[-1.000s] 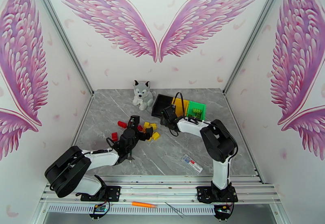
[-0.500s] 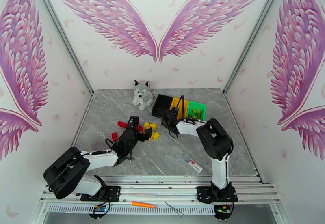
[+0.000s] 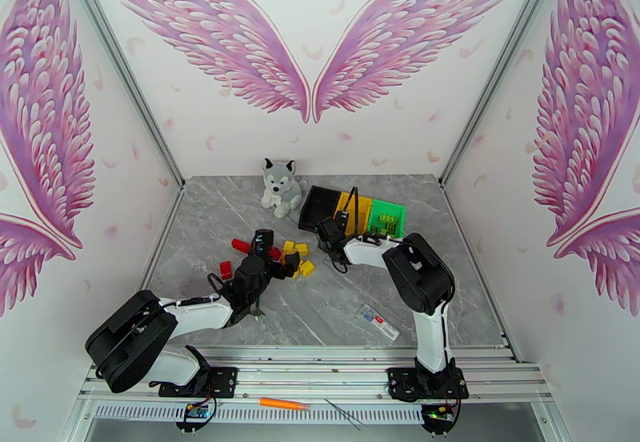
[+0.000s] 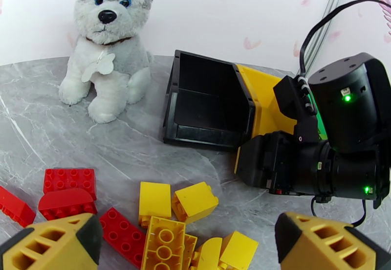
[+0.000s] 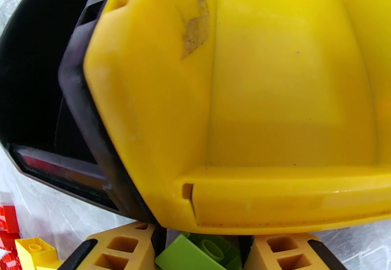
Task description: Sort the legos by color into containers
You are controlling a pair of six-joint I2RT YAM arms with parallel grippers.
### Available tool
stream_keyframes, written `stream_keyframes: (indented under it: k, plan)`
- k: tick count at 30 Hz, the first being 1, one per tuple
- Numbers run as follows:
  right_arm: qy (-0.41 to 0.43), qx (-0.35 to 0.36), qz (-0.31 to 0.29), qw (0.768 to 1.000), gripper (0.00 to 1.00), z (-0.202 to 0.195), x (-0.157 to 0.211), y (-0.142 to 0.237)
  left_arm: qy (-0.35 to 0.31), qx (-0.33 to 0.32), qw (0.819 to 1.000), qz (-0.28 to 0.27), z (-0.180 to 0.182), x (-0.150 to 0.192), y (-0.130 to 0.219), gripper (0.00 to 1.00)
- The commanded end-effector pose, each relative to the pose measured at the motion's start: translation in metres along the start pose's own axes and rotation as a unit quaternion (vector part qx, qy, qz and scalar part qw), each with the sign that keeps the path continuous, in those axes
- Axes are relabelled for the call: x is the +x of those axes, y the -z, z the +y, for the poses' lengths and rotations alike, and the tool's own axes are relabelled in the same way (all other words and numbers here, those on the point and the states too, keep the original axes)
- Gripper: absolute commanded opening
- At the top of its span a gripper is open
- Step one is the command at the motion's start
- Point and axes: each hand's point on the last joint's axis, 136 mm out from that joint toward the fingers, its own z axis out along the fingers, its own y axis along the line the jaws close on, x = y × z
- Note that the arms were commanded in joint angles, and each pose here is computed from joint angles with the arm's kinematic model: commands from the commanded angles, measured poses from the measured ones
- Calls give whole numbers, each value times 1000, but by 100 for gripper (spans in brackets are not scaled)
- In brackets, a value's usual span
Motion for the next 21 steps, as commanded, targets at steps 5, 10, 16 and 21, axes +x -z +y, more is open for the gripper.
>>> stream_keyframes:
  k: [5,10,16,21]
  plan:
    - [27,3,2,1000,39,-4,11,10,3,2,1000,-6,0,-5,-2,99]
    - [26,-10,-8,1000,36,-7,7,26,-1,5,1000,-3,-3,-4,-3,99]
    - [32,-8,-35,999,35,-21,-9,56,-21,21,1000,4,-20,-1,-8,99]
    - [22,11,-62,998,36,-51,-35,81,-41,47,998,11,-46,3,-15,99]
